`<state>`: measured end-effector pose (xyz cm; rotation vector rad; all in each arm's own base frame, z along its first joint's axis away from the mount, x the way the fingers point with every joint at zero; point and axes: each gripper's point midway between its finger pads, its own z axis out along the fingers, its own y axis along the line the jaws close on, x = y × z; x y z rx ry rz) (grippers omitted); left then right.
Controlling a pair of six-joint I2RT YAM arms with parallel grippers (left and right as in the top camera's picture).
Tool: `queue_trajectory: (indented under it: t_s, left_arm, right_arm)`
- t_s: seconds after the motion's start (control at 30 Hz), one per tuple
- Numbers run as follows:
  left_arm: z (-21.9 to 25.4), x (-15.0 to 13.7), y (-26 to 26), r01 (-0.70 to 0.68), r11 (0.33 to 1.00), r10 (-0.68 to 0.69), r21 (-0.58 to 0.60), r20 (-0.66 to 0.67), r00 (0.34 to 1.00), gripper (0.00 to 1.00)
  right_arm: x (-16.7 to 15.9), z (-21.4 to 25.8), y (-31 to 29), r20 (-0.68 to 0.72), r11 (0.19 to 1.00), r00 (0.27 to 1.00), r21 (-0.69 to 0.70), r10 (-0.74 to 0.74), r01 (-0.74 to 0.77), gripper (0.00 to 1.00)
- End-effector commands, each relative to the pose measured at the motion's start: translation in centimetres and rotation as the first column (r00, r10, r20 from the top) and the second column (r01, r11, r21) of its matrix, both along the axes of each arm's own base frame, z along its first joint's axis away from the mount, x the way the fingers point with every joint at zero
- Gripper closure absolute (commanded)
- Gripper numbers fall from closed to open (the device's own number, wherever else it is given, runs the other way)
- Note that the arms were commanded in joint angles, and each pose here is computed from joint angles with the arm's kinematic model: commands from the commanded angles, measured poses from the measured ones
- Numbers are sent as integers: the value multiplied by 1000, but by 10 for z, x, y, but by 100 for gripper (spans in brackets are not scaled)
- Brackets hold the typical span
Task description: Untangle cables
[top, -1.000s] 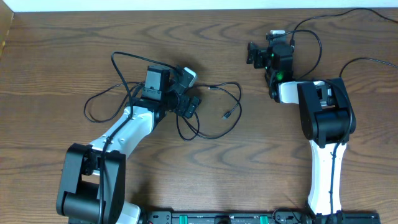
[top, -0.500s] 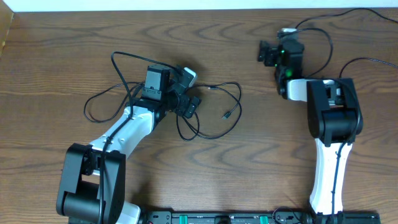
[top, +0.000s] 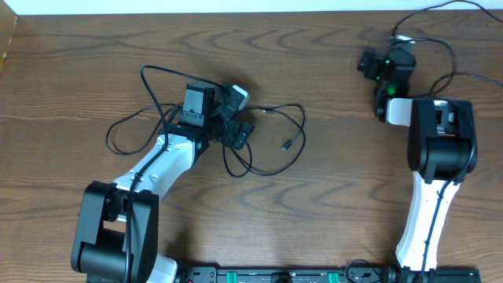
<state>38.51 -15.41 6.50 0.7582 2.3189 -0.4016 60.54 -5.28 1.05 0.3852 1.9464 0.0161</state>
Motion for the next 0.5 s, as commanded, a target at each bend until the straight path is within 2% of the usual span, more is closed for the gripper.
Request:
queue_trajectory:
  t_s: [0.0, 0.2, 0.4, 0.47]
  left_arm:
    - [0, 0, 0, 1, 1000, -1, -8, -3, 1000, 7]
    - [0, 0, 0, 1, 1000, -1, -8, -3, 1000, 7]
    - [0, 0, 0, 1, 1000, -1, -8, -3, 1000, 7]
    - [0, 0, 0, 1, 1000, -1, -8, -3, 1000, 7]
  right_arm:
    - [-24, -26, -70, -58, 969, 970, 59, -235, 239, 3]
    - [-35, -25, -111, -48, 933, 936, 77, -348, 351, 4]
    - [-44, -32, -128, -74, 915, 919, 98, -386, 392, 5]
    - [-39, -29, -123, -62, 925, 932, 119, -356, 361, 3]
